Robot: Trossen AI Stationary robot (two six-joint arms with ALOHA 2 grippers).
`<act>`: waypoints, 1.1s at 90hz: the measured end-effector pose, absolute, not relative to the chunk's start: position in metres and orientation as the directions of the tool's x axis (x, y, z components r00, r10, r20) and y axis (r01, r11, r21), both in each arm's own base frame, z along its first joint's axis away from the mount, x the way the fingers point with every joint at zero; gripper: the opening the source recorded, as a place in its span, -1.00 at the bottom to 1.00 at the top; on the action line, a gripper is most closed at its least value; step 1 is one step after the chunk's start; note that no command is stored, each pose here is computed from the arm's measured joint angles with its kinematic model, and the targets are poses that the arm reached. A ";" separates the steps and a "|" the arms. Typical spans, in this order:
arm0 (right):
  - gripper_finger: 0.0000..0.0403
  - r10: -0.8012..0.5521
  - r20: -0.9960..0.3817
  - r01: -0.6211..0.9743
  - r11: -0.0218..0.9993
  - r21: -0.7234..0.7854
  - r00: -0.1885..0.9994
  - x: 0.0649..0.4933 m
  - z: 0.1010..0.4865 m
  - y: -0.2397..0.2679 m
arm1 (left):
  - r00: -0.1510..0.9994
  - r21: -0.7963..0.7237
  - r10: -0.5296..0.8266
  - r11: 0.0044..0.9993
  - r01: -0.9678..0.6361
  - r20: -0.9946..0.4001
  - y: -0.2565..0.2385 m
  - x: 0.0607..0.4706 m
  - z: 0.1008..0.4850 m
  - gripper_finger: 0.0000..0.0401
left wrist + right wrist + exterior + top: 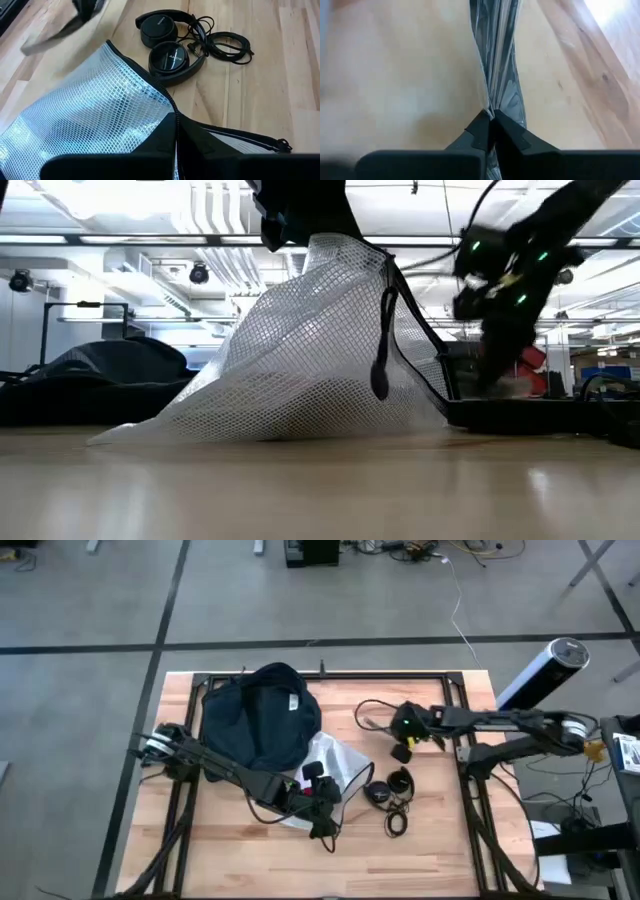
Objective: Unpack backpack
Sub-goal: Put the black paper from the white zipper pouch
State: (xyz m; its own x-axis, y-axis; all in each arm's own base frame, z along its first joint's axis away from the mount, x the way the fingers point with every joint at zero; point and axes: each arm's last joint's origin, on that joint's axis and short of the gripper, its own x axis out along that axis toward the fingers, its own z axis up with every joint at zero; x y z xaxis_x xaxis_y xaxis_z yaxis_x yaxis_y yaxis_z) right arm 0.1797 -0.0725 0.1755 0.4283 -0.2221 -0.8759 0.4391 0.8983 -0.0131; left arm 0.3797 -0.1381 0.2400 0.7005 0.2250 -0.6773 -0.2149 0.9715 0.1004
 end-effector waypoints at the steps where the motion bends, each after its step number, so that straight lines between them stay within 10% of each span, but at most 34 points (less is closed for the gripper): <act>1: -0.99 -0.221 -0.874 0.439 0.899 -0.010 0.433 0.178 0.178 -0.071 | 0.701 0.100 0.225 0.971 -0.215 -0.677 -0.138 0.380 0.240 -1.00; 48: -1.00 0.103 -0.635 -0.015 0.990 0.143 0.765 0.144 0.237 0.029 | 0.707 0.093 0.258 0.960 -0.264 -0.658 -0.131 0.383 0.241 -1.00; 99: -1.00 -0.036 -0.831 -0.197 0.965 -0.174 0.555 0.223 0.187 0.087 | 0.712 0.086 0.264 0.957 -0.277 -0.651 -0.126 0.386 0.242 -1.00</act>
State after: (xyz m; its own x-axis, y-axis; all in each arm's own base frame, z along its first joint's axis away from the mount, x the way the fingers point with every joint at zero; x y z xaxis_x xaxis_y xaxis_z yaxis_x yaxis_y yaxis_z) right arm 0.2230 0.0868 0.1873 0.5551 -0.0361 -0.8310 -0.1973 0.9648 -0.1737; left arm 0.3858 -0.1263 0.2421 0.7120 0.2642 -0.6506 -0.2770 0.9571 0.0856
